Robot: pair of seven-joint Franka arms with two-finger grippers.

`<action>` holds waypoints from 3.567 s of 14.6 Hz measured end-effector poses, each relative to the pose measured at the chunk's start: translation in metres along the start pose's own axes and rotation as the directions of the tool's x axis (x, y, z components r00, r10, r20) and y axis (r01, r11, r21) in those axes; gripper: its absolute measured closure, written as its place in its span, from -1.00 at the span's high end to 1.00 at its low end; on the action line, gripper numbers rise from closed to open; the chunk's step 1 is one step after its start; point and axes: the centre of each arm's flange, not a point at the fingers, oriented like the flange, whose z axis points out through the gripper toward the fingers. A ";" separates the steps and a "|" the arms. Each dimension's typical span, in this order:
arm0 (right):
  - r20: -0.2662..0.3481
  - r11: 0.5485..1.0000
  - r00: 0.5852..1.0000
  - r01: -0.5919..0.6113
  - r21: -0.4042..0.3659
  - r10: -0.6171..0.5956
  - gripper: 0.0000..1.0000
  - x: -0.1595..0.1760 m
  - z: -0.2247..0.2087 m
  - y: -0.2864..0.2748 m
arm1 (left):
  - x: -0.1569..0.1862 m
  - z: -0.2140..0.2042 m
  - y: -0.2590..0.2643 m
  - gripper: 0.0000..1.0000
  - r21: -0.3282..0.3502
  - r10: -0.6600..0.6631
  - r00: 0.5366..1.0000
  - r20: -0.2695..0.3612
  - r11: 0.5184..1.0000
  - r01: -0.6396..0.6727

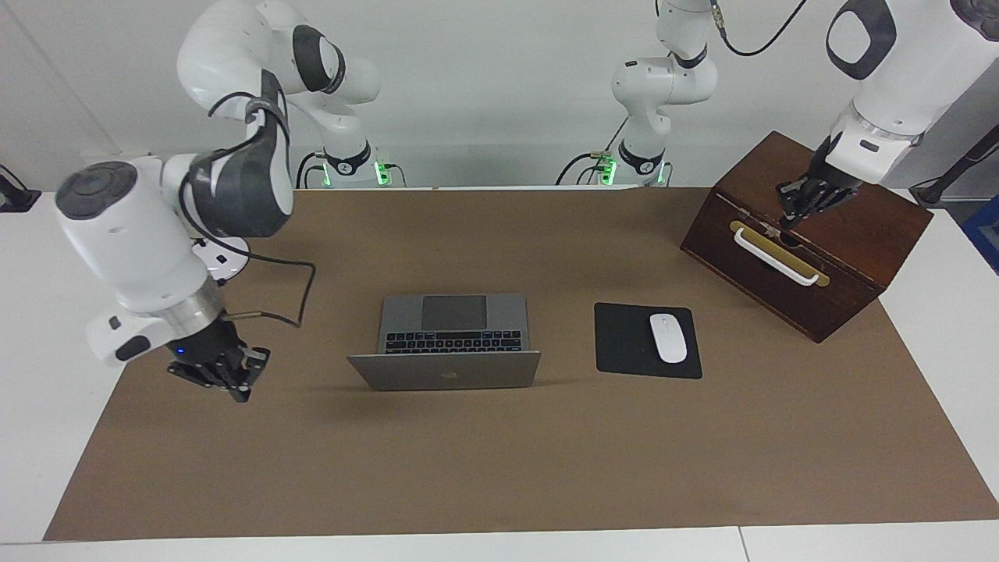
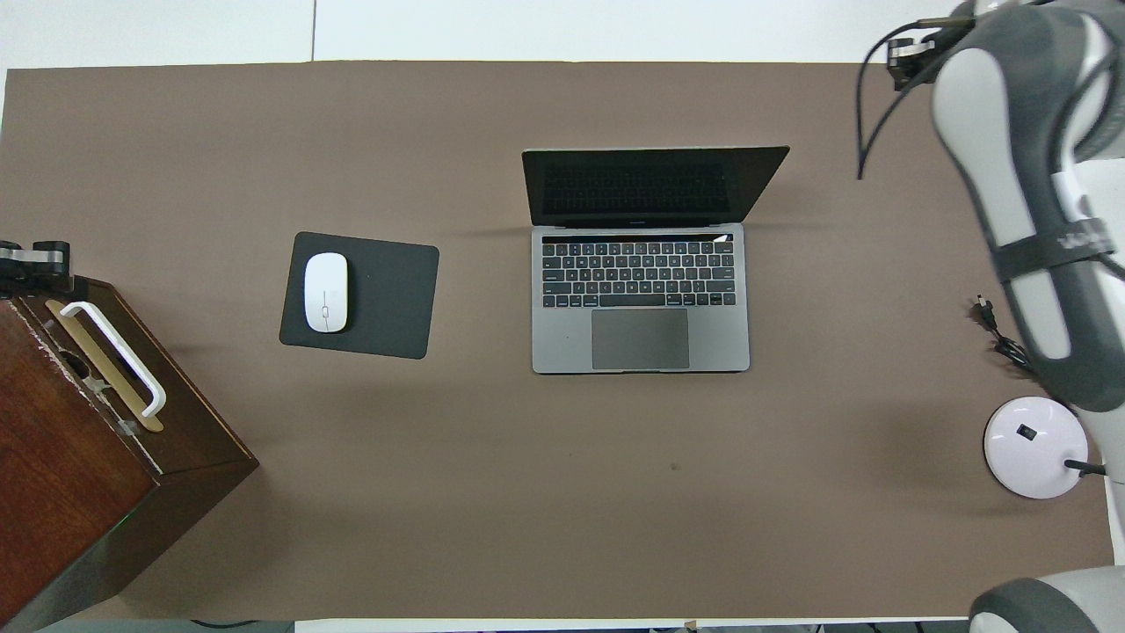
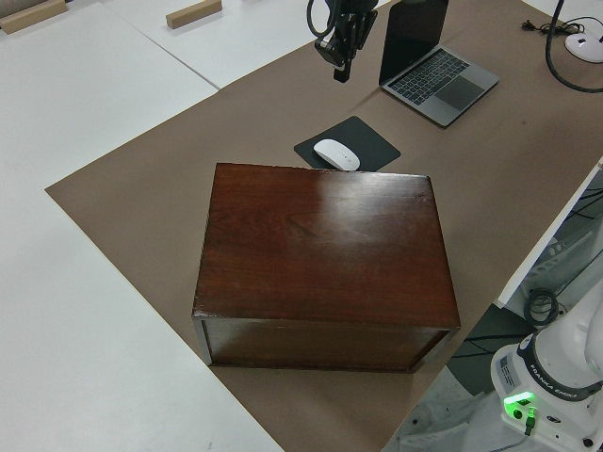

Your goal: Close laptop with both arms

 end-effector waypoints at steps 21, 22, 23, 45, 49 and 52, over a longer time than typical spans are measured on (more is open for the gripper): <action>-0.024 0.981 0.981 -0.195 -0.026 0.194 -0.98 -0.025 0.015 -0.162 | -0.077 0.124 0.155 -0.98 -0.127 0.161 0.925 -0.346 0.968 -0.216; -0.027 0.979 0.979 -0.201 -0.022 0.201 -0.98 -0.025 0.014 -0.165 | -0.084 0.130 0.168 -0.98 -0.131 0.167 0.917 -0.362 0.965 -0.228; -0.035 0.978 0.977 -0.210 -0.013 0.209 -0.98 -0.026 0.013 -0.171 | -0.093 0.138 0.182 -0.98 -0.138 0.172 0.909 -0.379 0.961 -0.239; -0.068 0.986 0.985 -0.154 0.063 0.158 -0.98 -0.038 0.007 -0.226 | -0.187 0.262 0.333 -0.98 -0.137 0.348 0.734 -0.583 0.849 -0.511; -0.028 0.988 0.989 -0.141 0.064 0.143 -0.98 -0.043 0.013 -0.228 | -0.184 0.274 0.337 -0.98 -0.091 0.396 0.680 -0.616 0.823 -0.561; 0.035 0.986 0.989 -0.143 0.083 0.140 -0.98 -0.050 0.017 -0.232 | -0.176 0.298 0.338 -0.98 -0.049 0.415 0.629 -0.657 0.810 -0.585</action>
